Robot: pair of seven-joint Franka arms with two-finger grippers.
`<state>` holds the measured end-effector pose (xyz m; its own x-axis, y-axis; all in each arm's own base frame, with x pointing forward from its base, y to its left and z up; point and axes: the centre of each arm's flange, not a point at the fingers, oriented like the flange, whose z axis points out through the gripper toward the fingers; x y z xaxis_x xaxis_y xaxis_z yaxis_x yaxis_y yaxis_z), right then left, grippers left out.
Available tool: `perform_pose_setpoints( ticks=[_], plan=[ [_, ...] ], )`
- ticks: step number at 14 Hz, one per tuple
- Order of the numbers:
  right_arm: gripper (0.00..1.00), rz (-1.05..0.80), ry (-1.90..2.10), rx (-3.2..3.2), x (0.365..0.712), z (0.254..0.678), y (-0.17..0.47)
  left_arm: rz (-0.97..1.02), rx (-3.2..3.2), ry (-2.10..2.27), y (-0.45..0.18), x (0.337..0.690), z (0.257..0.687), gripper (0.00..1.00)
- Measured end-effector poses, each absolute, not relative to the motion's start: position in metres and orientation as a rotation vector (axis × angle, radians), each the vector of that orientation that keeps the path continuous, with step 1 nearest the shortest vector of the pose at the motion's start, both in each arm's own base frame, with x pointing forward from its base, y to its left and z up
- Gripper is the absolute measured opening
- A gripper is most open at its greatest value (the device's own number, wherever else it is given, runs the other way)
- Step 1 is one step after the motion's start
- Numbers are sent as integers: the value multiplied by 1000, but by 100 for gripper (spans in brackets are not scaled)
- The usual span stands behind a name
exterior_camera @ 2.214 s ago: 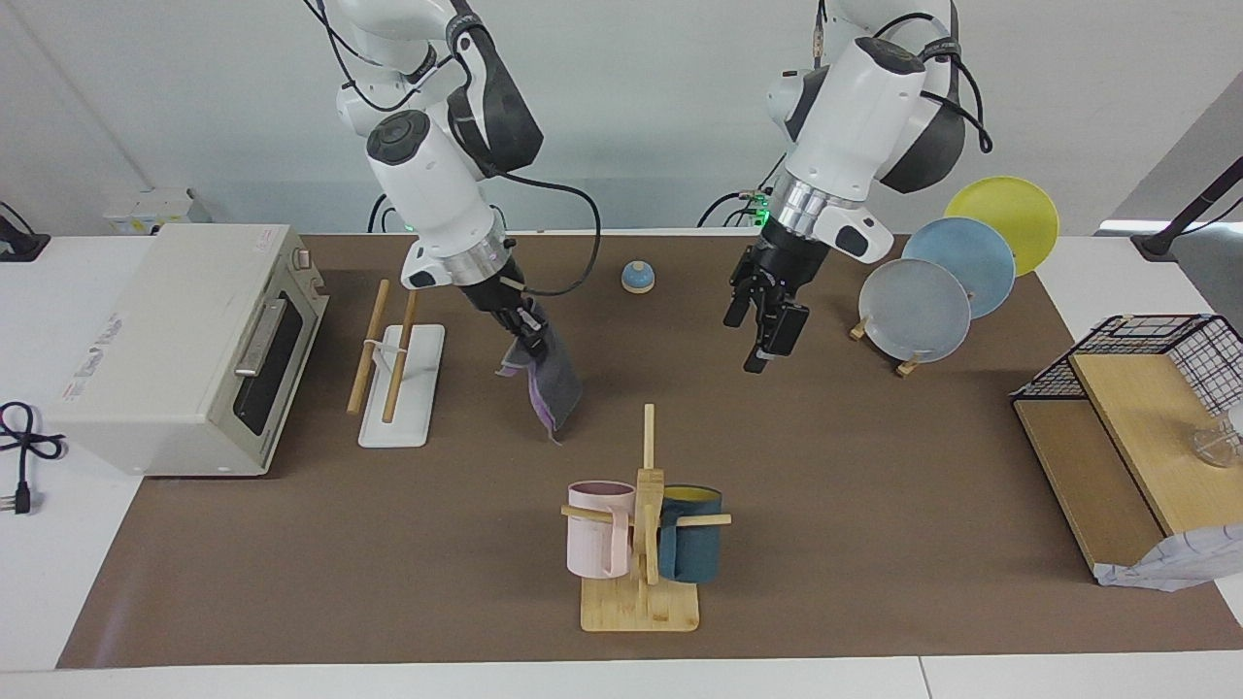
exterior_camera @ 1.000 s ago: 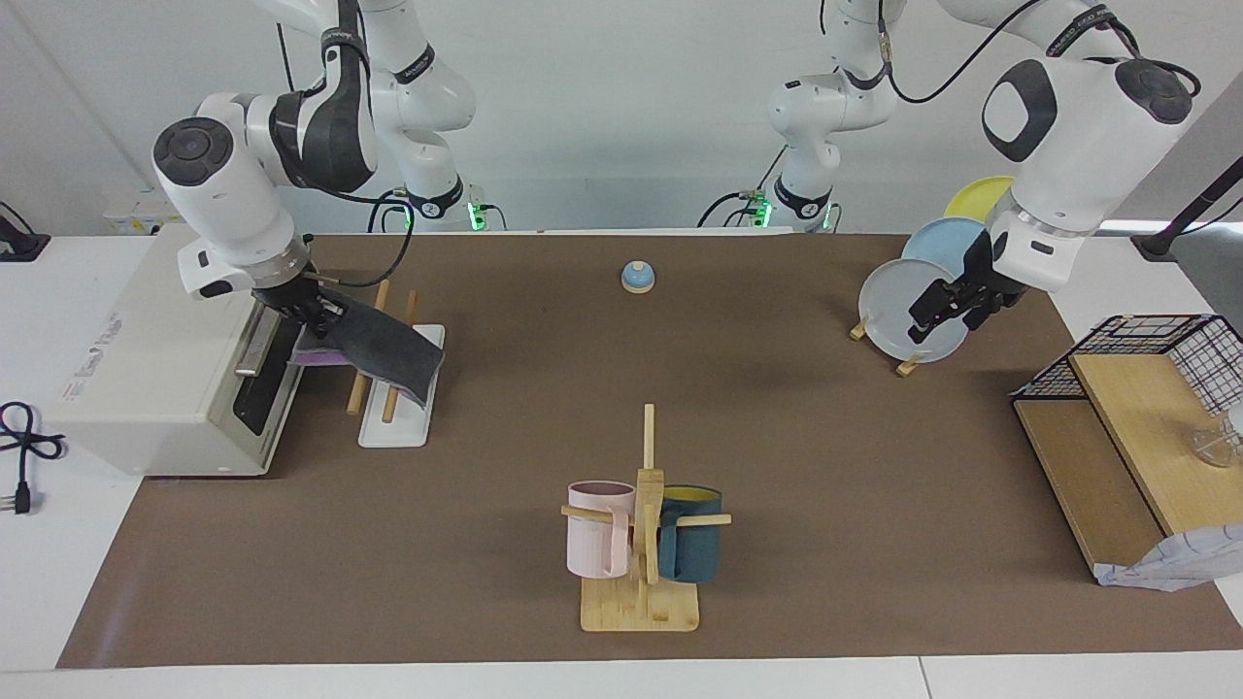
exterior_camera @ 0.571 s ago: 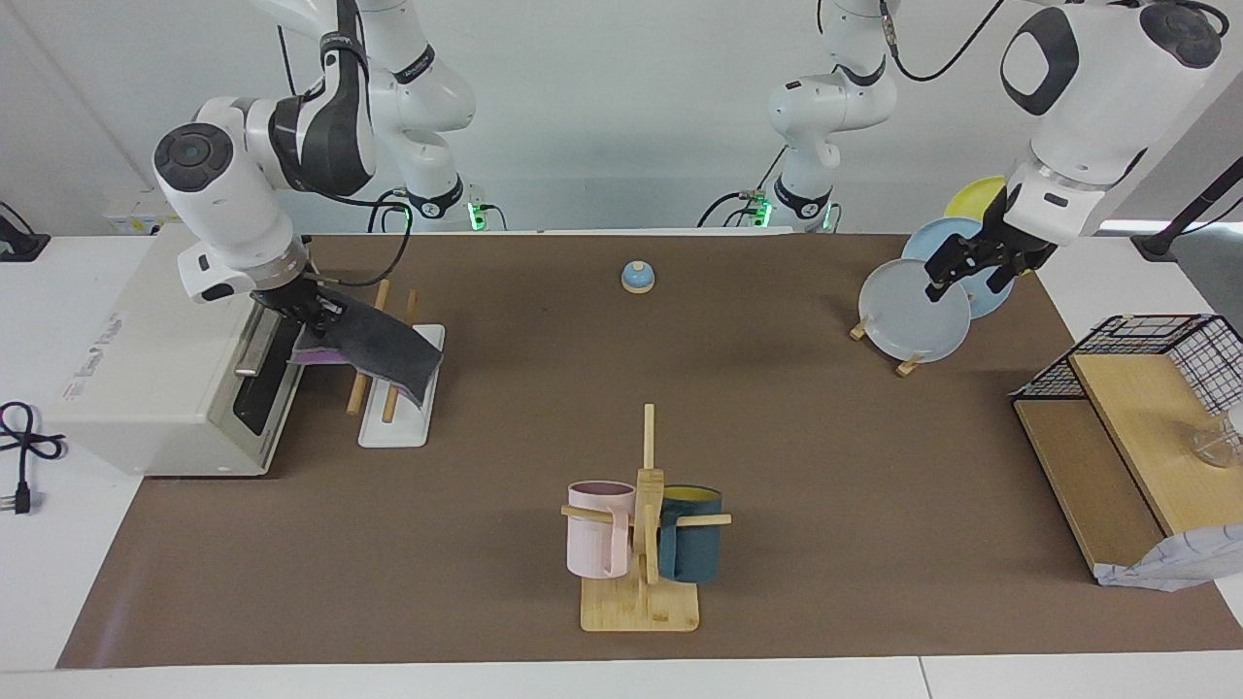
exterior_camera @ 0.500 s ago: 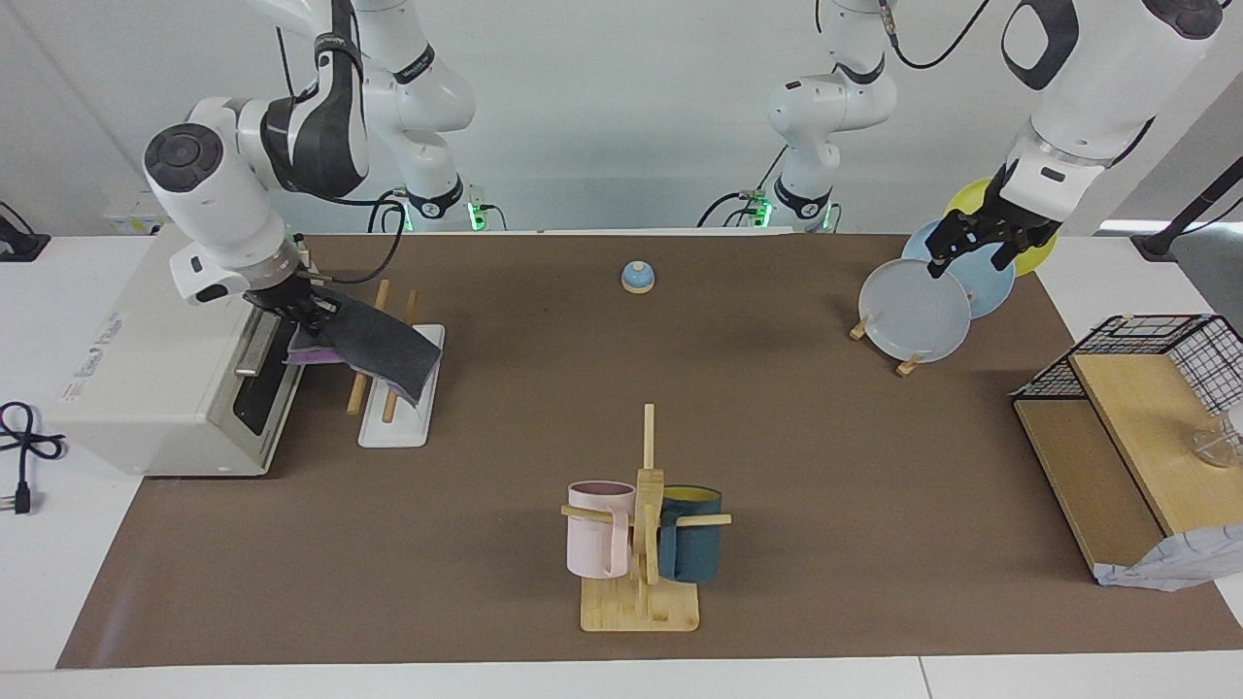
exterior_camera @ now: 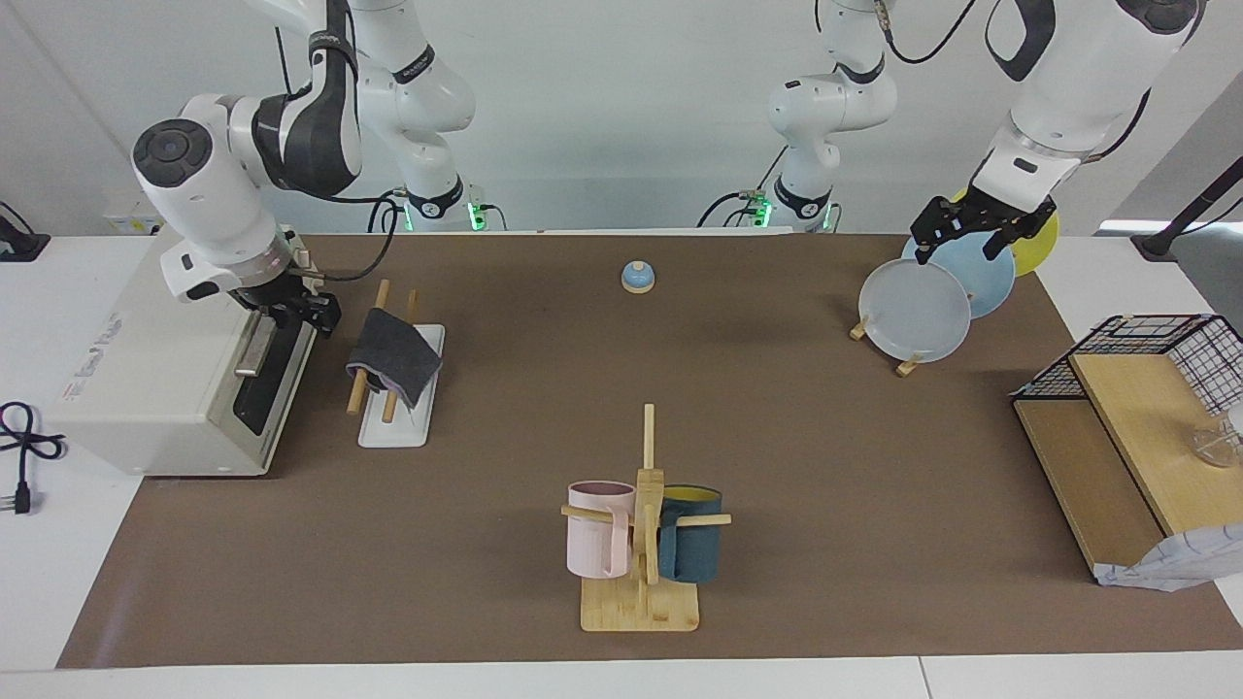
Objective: Fold towel and hang on rack
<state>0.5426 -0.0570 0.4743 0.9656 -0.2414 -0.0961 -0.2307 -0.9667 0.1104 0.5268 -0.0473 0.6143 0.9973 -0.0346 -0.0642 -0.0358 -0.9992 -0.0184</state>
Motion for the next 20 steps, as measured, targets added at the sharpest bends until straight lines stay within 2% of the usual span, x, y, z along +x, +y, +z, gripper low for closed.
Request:
perform_pose_setpoints(
  ticks=[1,2,4,8,11,15,20],
  plan=[
    [99,-146,-362,3018,544,481,-56,87,-3121,52,-46,527,618,100],
    [100,-124,-361,3020,546,488,-56,79,-3122,48,-45,527,621,100],
    [100,-95,-359,3020,547,513,-53,76,-3124,35,-42,528,622,100],
    [100,-119,-361,3016,543,588,-45,75,-3127,16,-41,528,622,100],
    [100,-113,-329,3022,541,622,-29,75,-3127,18,-42,528,622,100],
    [100,-102,-246,3064,538,637,6,80,-3127,18,-42,527,622,100],
    [100,-112,-337,3107,538,637,-25,81,-3126,18,-42,527,622,100]
  ],
)
